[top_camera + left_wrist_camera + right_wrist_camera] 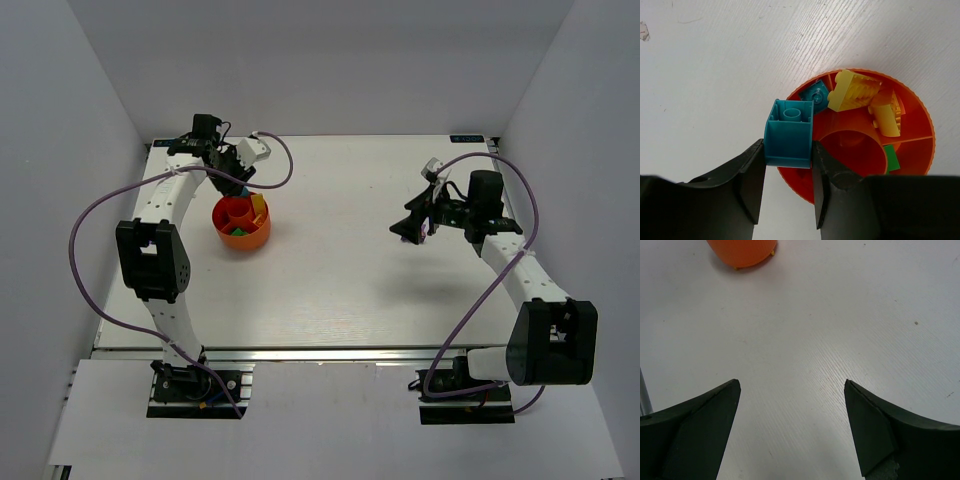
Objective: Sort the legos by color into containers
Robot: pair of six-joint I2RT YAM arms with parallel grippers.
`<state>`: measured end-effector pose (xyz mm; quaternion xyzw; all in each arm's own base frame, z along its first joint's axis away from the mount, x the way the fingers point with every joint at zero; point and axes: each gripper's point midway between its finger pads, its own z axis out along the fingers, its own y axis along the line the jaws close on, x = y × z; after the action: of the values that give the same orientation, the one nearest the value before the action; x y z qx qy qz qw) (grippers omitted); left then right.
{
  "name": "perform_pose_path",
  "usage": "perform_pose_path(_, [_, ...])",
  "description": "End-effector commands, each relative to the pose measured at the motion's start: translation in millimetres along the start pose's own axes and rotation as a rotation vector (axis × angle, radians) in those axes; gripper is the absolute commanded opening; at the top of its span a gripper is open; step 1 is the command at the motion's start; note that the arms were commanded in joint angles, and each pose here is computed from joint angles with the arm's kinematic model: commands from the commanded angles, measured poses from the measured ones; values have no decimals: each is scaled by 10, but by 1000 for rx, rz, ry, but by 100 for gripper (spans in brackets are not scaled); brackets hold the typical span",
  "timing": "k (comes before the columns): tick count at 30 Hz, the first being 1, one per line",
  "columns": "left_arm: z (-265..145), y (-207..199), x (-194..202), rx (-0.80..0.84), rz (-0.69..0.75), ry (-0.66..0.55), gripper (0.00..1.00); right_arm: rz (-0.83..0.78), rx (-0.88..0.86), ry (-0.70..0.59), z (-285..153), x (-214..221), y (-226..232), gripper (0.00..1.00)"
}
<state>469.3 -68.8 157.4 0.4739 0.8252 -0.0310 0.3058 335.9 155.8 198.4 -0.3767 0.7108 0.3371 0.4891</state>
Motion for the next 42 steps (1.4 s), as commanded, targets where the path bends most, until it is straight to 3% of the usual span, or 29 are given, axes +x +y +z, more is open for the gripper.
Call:
perform_pose_path(1, [-244,48,-91,-27,34,-32,0,-21,-17,-34,-16,-88,32,89])
perform_pose_path(7, [-203,43,-16,-9,24,-15,0,-24,-9,-35,-31,-88,20,89])
perform_pose_path(19, [-508,69,-207,-71,38,-86,0,-20,-16,-36,-19,-67,32,89])
perform_pose_path(40, [-329,-8,12,-53,17,-27,0,-25,-15,-41,-38,-62,34,89])
perform_pose_path(42, [-331,-3,14,-59,16,-29,9,-22,-13,-40,-42,-57,24,89])
